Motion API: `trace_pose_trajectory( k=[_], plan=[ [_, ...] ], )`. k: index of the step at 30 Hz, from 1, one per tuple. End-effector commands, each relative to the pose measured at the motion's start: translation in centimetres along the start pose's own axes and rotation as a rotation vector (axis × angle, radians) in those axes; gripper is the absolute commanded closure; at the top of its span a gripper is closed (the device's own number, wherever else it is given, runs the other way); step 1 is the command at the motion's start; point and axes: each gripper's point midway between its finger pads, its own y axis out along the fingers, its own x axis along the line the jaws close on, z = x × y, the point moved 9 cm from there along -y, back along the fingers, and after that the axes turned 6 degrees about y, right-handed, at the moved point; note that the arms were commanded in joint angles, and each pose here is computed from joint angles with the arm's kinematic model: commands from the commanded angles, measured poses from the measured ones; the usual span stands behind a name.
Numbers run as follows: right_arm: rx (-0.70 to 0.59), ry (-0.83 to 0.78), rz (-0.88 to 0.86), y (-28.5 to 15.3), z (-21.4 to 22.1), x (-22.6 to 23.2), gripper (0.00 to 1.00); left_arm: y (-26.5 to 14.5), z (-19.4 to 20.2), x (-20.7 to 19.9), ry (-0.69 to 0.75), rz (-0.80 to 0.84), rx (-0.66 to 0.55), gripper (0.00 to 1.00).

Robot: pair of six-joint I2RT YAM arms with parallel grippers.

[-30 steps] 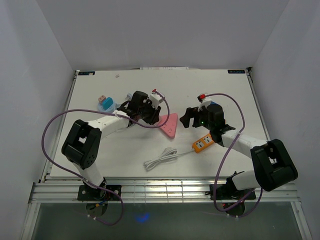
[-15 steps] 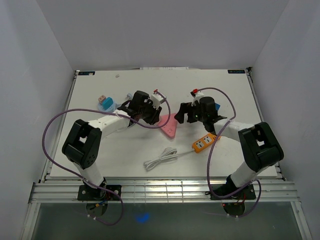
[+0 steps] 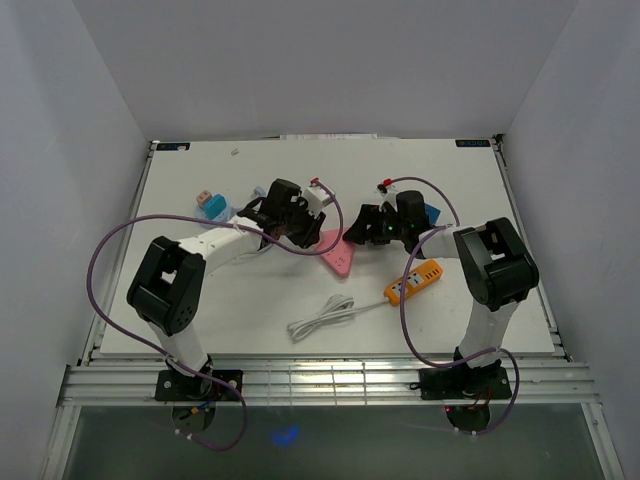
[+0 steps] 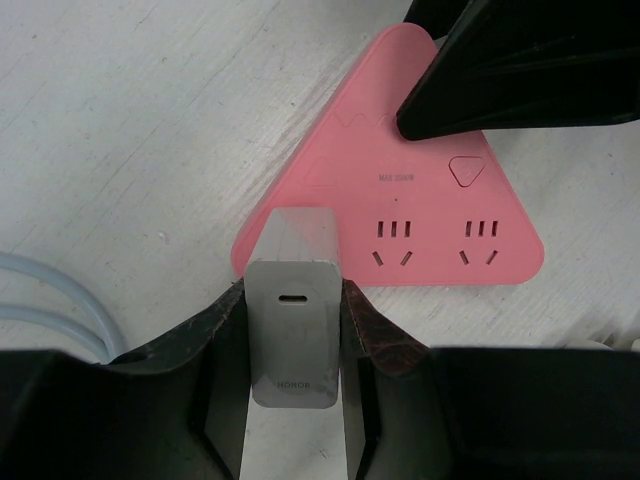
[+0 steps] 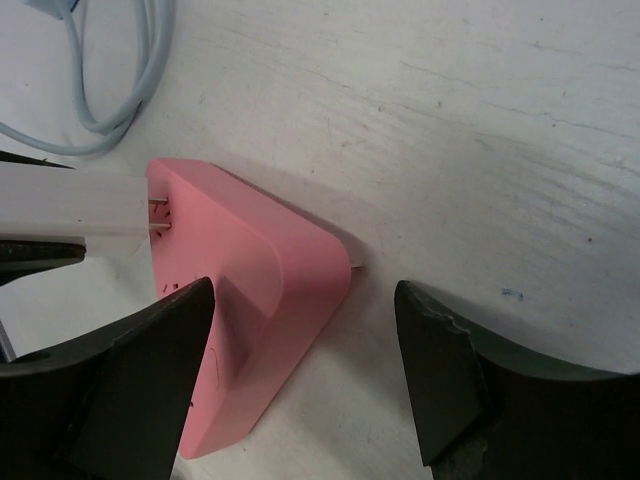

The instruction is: Insert the plug

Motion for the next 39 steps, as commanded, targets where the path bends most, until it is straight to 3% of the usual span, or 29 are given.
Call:
trace_pose_trajectory(
  k=[1, 13, 29, 39],
  plan=[
    [-0.011, 0.006, -0.088, 0.5, -1.0, 0.9, 0.23, 0.3, 0.6, -0.4, 0.014, 0.028, 0.055, 1.00],
    [0.015, 0.023, -0.113, 0.6, -0.3, 0.7, 0.53, 1.2, 1.5, -0.8, 0.043, 0.075, 0.087, 1.00],
    [0.035, 0.027, -0.103, 0.1, -0.4, 0.5, 0.57, 3.1, 4.0, -1.7, 0.097, 0.153, 0.144, 1.00],
    [0.042, -0.015, -0.076, -0.1, -0.9, 0.6, 0.59, 3.6, 4.3, -1.8, 0.077, 0.110, 0.300, 1.00]
  ],
)
